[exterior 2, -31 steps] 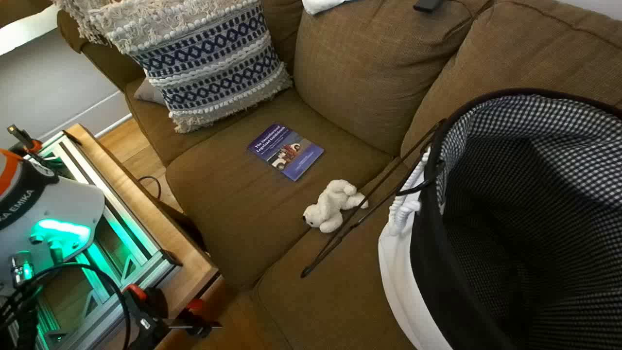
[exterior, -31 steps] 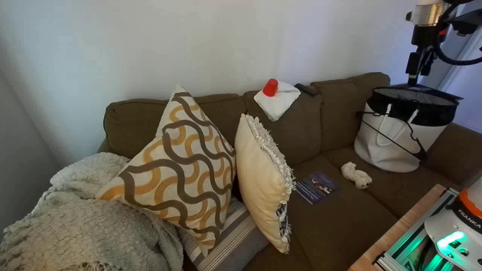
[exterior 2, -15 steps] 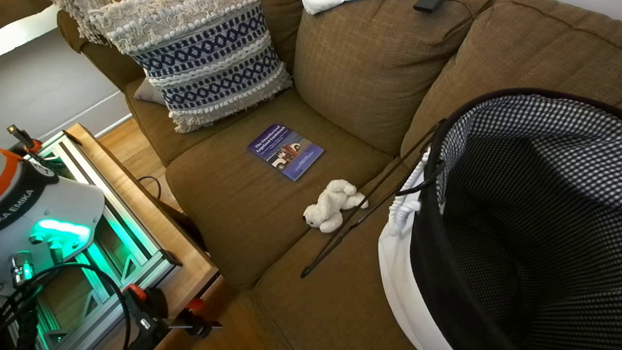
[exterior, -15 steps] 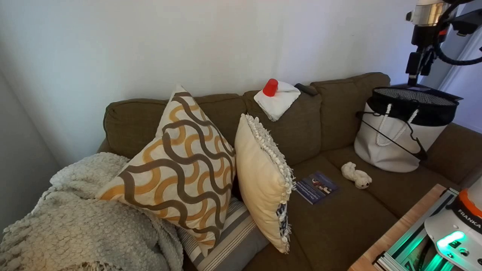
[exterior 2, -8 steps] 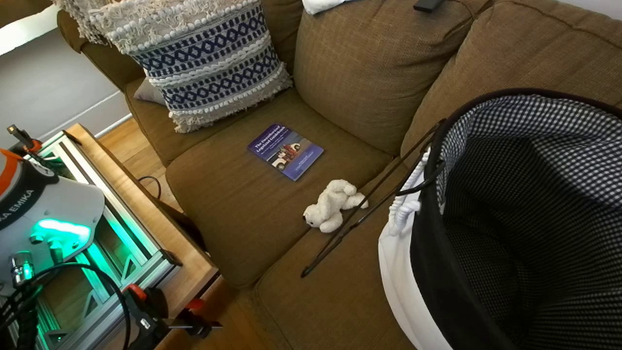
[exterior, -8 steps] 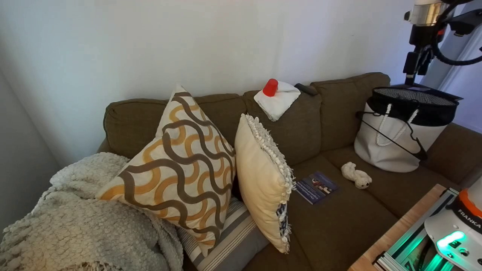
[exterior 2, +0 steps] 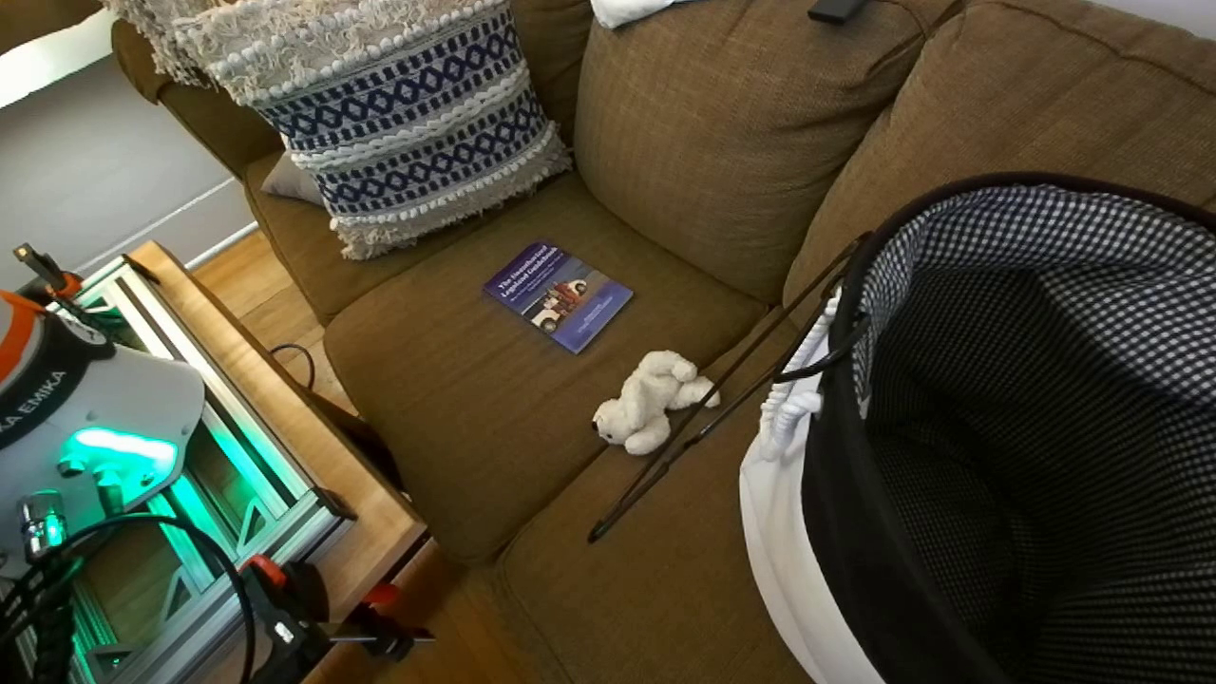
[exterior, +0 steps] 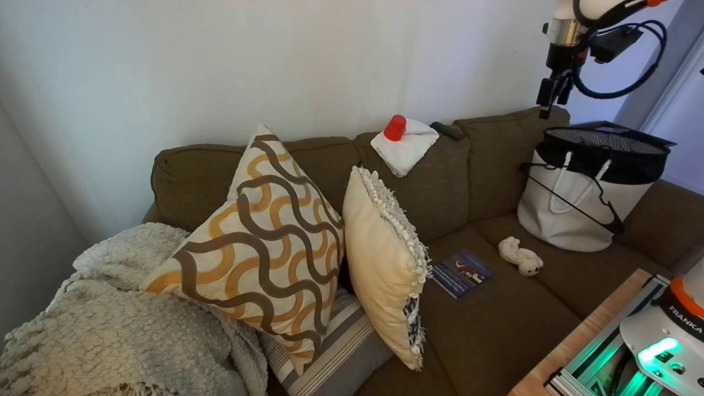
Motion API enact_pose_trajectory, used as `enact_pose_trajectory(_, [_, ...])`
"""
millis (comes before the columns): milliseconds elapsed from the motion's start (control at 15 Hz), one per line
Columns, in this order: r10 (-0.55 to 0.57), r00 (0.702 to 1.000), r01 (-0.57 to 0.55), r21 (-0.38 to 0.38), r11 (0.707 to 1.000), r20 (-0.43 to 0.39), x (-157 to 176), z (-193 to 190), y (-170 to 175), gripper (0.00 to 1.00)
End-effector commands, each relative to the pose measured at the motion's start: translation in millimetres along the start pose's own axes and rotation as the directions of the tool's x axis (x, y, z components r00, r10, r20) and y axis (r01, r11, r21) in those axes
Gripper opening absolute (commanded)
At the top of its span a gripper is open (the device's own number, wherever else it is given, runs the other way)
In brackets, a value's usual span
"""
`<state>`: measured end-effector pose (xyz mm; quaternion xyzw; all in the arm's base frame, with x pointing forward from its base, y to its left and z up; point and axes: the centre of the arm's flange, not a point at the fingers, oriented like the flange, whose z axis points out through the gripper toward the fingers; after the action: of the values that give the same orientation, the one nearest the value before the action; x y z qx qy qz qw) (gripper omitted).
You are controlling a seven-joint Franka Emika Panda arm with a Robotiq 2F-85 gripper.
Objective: Move the cup to the sofa middle seat
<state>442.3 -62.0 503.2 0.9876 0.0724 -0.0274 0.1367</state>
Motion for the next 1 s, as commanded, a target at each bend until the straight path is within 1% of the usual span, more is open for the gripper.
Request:
enact_pose_trajectory(0, [-0.024, 1.0, 0.024, 0.021, 0.999, 0.004, 64.2, -1.0, 18.0, 1.0])
enact_pose_trajectory(67, [-0.014, 1.0, 0.014, 0.047, 0.999, 0.002, 75.1, -2.0, 17.6, 1.0])
enact_pose_trajectory(133, [-0.027, 0.999, 0.026, 0.059, 0.998, 0.019, 80.9, -3.8, 16.0, 1.0])
enact_pose_trajectory(200, [-0.011, 1.0, 0.011, 0.019, 1.0, -0.003, 56.0, 3.1, 8.8, 1.0])
enact_pose_trajectory(333, [-0.016, 1.0, 0.016, 0.02, 1.0, 0.002, 65.7, 6.1, 8.6, 1.0])
enact_pose_trajectory(600, [-0.014, 1.0, 0.014, 0.018, 1.0, -0.004, 63.3, 2.7, 9.1, 1.0])
enact_pose_trajectory(667, [0.037, 0.999, -0.036, 0.023, 0.999, -0.027, 61.7, 3.0, 8.6, 1.0])
enact_pose_trajectory(733, [0.104, 0.993, -0.101, 0.039, 0.994, -0.062, 67.5, 5.1, 11.4, 1.0])
enact_pose_trajectory(867, [0.187, 0.972, -0.177, 0.073, 0.981, -0.146, 94.9, 11.7, 20.6, 1.0])
enact_pose_trajectory(933, [0.22, 0.957, -0.205, 0.095, 0.974, -0.19, 115.0, 15.6, 25.3, 1.0])
